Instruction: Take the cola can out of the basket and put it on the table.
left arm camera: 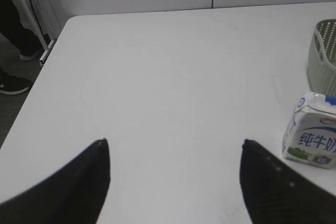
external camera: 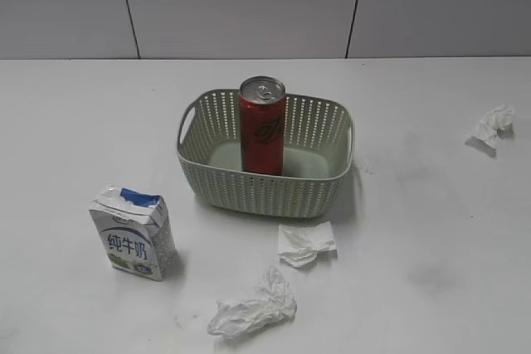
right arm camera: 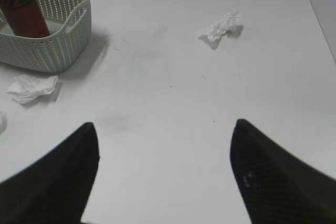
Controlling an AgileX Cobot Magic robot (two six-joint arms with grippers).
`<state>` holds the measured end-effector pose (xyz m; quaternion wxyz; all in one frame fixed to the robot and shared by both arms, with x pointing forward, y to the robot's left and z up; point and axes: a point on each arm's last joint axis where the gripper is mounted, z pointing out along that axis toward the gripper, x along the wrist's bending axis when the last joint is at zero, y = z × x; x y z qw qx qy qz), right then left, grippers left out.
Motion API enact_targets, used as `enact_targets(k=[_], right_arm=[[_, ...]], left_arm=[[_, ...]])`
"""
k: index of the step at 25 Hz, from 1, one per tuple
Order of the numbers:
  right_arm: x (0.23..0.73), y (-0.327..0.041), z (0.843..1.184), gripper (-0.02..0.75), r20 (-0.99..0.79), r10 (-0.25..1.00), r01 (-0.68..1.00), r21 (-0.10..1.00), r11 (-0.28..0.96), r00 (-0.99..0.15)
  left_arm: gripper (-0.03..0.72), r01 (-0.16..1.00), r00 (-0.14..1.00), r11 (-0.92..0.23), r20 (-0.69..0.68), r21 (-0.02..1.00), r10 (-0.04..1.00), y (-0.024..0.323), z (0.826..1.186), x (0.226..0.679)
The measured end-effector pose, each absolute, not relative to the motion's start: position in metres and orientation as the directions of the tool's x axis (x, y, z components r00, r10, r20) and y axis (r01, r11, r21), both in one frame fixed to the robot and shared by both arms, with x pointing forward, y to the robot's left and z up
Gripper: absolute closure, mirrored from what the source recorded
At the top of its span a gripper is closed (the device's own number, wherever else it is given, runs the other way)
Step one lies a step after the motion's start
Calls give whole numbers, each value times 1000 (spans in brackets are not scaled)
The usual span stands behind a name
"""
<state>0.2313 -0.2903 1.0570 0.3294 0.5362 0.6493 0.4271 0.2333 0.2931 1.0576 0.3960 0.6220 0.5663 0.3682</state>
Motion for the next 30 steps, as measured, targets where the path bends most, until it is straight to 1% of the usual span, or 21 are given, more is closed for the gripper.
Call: enact_targets(k=[12,14,18,22,25,29,30], right_arm=[[231,-290,1057,148,31,978,415,908,59,-208],[231,-290,1057,148,31,978,415,908,59,-208],[231,-290,1057,148,31,978,415,908,59,-208],[231,-290,1057,148,30,978,415,908,60,-208],[231,-290,1057,148,30,978,415,908,60,-208],[231,-290,1057,148,30,978,415,908,60,-208],[231,-290,1057,148,31,978,415,908,59,-207]], left_arm=[[99,412,87,-44,9,910,996,293,1058,234],[99,391,86,-41,8,920,996,293,1063,235],[99,301,80,-24,0,953,997,293,1083,247],[99,271,66,-10,-8,962,998,295,1104,275],[99,301,61,-7,-12,954,998,295,1117,307],[99,357,105,-50,13,933,994,293,1131,351],[99,390,117,-52,7,919,993,292,1131,366]])
